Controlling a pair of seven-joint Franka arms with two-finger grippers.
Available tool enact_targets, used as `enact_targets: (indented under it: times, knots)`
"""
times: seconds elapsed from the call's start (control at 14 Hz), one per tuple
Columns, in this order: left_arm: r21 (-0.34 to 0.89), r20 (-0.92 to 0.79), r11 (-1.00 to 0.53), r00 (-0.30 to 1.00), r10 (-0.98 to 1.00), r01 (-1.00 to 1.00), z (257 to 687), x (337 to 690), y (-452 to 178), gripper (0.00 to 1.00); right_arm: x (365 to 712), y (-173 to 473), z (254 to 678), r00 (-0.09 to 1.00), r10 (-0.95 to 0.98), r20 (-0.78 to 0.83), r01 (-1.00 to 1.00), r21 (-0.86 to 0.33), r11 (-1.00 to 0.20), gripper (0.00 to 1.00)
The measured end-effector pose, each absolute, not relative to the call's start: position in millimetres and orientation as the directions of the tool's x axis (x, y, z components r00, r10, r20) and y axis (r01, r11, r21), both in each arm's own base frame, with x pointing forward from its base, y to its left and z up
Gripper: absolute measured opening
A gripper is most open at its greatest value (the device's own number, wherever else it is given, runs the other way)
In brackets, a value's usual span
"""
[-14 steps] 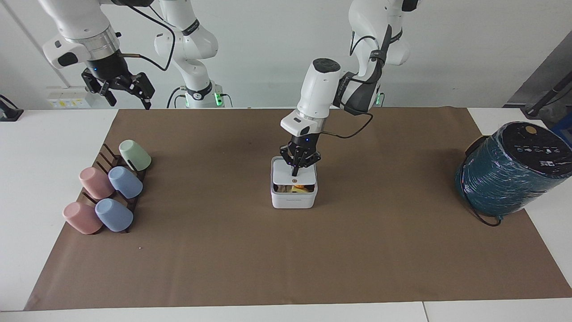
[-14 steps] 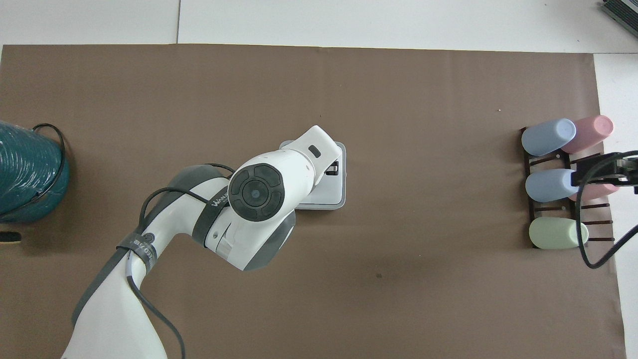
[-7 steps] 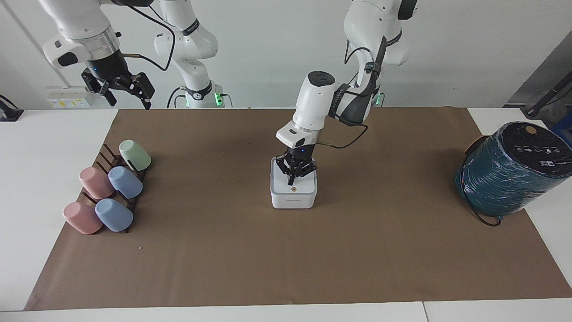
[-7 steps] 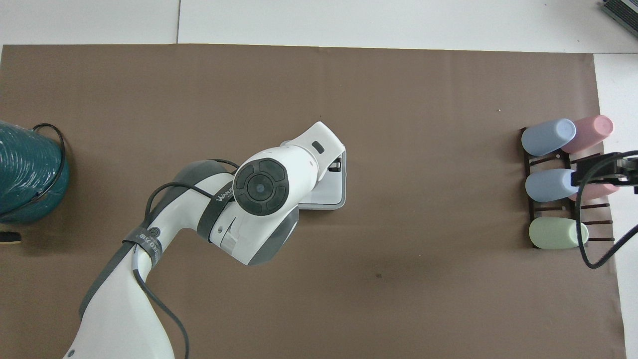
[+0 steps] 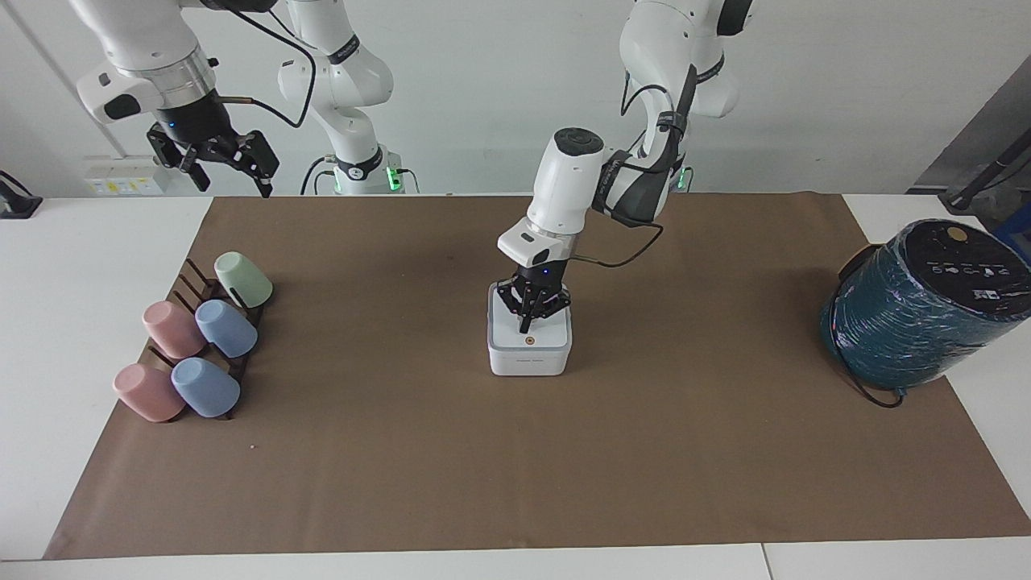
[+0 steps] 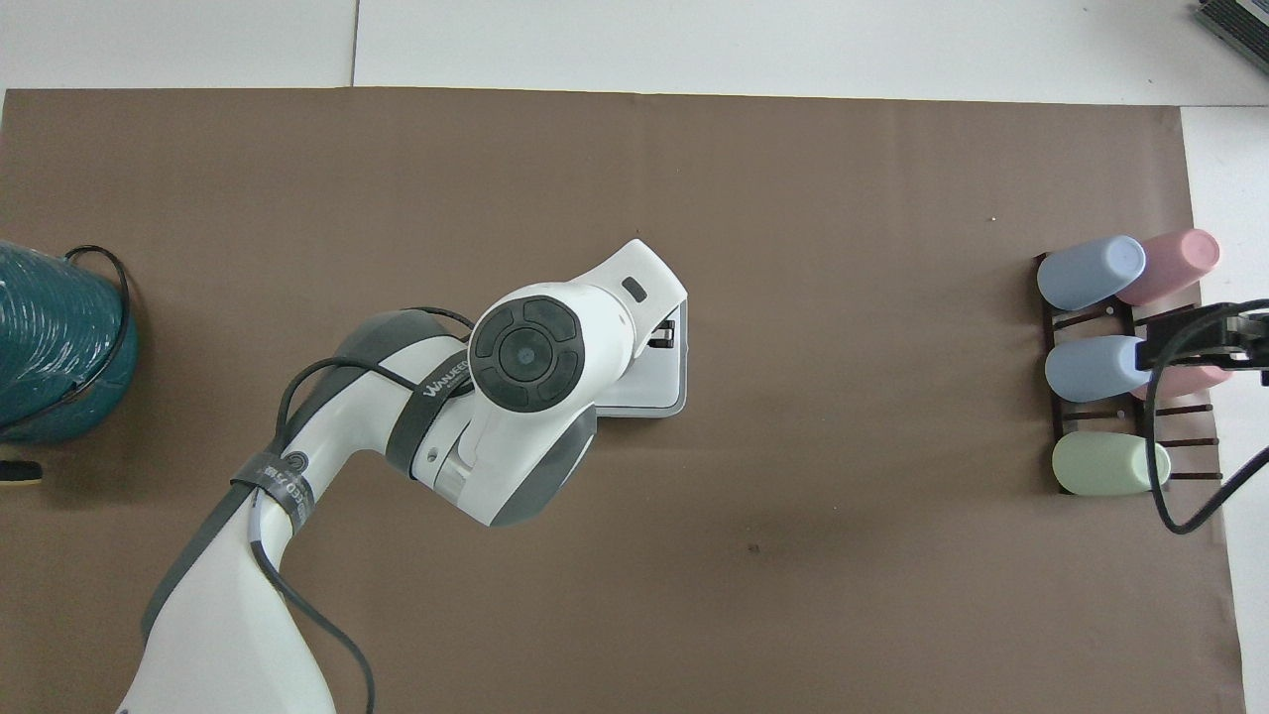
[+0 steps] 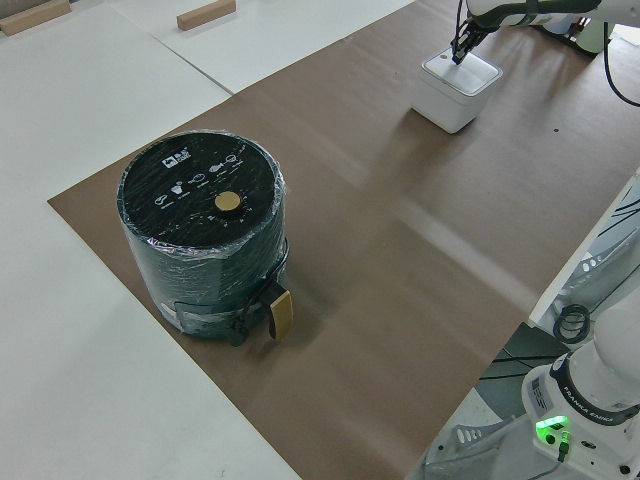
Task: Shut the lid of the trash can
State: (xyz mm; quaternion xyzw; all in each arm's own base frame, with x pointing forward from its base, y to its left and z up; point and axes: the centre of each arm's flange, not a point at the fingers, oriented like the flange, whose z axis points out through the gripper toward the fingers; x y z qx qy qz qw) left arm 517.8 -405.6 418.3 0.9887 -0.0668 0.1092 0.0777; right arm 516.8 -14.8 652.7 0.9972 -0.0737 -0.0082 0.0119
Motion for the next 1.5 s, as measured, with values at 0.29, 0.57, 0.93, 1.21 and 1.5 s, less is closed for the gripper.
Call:
enact_targets:
  times: [0.29,0.57,0.93,1.21,1.5]
  knots:
    - [0.082,0.136,-0.989,0.984,-0.113,-0.125,442,506,-384,0.01,517,-15,653,0.989,-0.147,-0.015,-0.147,0.025,-0.989,1.0]
    - [0.022,0.045,-0.997,0.997,-0.069,-0.07,466,505,-329,0.01,517,-15,653,0.989,-0.147,-0.015,-0.147,0.025,-0.989,1.0]
    - [0.012,0.061,-0.989,0.987,-0.148,-0.149,486,514,-247,0.42,517,-15,653,0.989,-0.147,-0.015,-0.147,0.025,-0.989,1.0]
    - [0.006,0.092,-0.984,0.98,-0.174,-0.176,504,533,-178,0.85,517,-15,653,0.989,-0.147,-0.015,-0.147,0.025,-0.989,1.0]
    - [0.005,0.122,-0.995,0.988,-0.098,-0.1,540,546,-115,1.0,517,-15,653,0.989,-0.147,-0.015,-0.147,0.025,-0.989,1.0]
